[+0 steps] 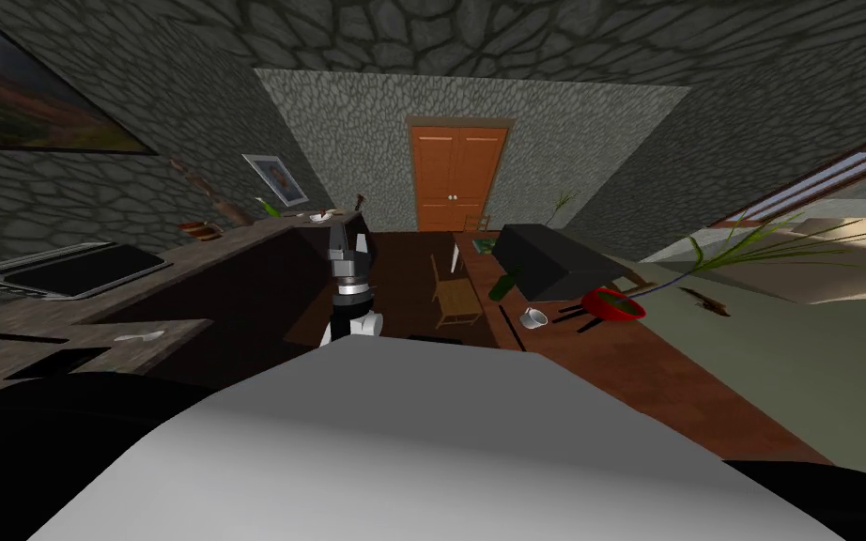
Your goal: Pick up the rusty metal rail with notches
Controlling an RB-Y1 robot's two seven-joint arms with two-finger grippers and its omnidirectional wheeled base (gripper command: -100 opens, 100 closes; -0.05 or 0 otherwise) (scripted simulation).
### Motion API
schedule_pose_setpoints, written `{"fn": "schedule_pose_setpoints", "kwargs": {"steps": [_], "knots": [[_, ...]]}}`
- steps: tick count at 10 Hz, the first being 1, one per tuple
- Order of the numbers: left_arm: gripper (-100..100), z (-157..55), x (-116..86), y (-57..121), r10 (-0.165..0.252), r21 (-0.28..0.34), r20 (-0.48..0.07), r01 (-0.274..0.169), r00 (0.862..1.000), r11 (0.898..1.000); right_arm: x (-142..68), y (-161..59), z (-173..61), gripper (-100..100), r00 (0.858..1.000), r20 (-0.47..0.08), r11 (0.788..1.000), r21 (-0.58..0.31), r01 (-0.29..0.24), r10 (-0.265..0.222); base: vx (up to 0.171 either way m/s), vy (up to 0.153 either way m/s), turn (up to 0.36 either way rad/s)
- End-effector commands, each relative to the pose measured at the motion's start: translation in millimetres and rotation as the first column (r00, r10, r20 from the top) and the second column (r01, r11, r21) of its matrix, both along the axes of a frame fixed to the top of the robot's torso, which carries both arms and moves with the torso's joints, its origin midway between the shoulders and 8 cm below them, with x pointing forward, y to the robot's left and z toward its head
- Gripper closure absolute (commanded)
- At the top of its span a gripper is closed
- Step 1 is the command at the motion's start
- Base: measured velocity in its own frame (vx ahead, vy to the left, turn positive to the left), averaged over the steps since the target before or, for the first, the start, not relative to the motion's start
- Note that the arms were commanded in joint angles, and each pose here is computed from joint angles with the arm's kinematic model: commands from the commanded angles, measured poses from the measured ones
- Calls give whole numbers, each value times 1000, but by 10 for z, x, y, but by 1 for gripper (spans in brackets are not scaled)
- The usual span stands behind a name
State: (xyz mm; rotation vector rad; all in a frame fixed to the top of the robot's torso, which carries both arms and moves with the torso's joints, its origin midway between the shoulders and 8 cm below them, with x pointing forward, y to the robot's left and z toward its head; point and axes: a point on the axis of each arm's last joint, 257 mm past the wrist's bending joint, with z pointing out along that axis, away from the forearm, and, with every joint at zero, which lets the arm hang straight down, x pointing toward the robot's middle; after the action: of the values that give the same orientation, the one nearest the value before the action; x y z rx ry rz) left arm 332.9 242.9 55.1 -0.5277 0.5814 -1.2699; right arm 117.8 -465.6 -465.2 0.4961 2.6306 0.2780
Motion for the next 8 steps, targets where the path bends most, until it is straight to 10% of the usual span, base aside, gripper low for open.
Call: {"fn": "schedule_pose_setpoints", "kwargs": {"steps": [1, 8], "knots": [[0, 0, 0, 0, 0, 0, 0, 0, 1000, 1000, -96, -65, -15, -100, 1000, -24, 999, -28, -15, 14, 49, -8, 188], [0, 0, 0, 0, 0, 0, 0, 0, 1000, 1000, -943, -649, -186, -100, 974, -213, 976, -178, -122, 83, 73, 6, 392]]}}
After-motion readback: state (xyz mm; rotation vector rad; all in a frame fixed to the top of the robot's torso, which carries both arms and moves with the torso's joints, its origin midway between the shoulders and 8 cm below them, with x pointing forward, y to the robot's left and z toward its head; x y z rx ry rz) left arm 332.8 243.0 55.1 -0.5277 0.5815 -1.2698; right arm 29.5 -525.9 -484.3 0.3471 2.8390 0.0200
